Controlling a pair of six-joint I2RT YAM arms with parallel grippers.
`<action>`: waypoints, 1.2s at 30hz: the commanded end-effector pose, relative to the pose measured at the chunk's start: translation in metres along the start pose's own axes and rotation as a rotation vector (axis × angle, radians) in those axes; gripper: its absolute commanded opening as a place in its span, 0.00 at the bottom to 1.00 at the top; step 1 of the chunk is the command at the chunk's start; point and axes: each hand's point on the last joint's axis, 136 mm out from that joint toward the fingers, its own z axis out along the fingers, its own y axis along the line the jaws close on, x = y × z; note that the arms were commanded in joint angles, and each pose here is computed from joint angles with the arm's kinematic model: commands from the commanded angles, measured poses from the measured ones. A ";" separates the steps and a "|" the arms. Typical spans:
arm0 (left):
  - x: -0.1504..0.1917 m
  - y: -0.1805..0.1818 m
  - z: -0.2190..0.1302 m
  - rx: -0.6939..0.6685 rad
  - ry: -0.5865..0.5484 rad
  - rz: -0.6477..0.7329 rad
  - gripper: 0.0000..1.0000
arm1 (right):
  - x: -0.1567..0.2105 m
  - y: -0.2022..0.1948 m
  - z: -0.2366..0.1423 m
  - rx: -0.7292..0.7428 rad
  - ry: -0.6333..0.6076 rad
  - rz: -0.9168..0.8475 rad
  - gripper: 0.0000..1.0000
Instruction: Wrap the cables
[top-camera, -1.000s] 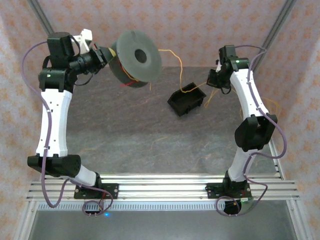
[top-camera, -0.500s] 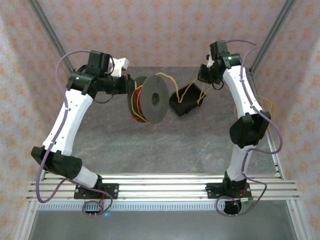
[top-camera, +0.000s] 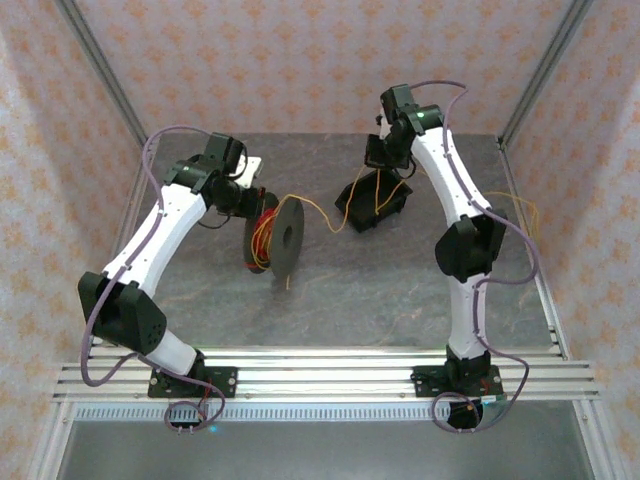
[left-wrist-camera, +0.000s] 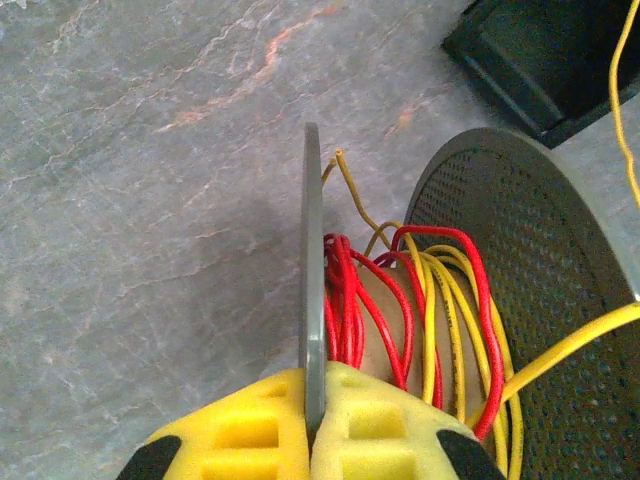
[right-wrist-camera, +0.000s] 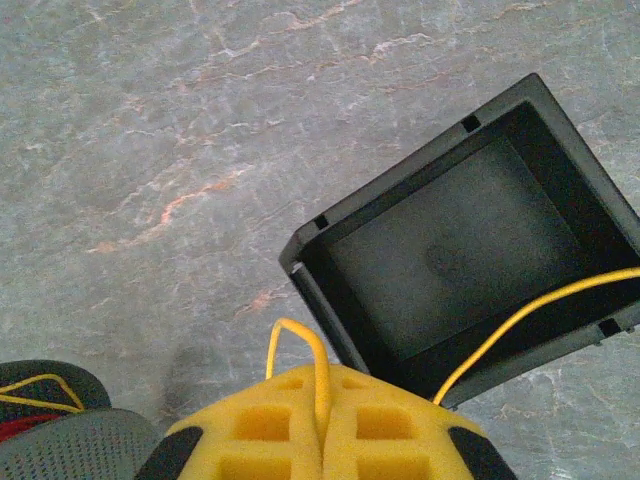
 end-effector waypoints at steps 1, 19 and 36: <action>-0.019 -0.002 0.005 -0.014 -0.081 0.069 0.00 | -0.013 -0.010 0.012 0.033 -0.012 0.043 0.00; -0.018 -0.011 0.005 0.017 -0.072 0.098 0.45 | -0.045 0.004 0.036 -0.066 -0.060 0.174 0.00; -0.011 -0.008 -0.011 0.003 -0.089 0.112 0.91 | -0.050 0.001 0.047 -0.082 -0.059 0.211 0.00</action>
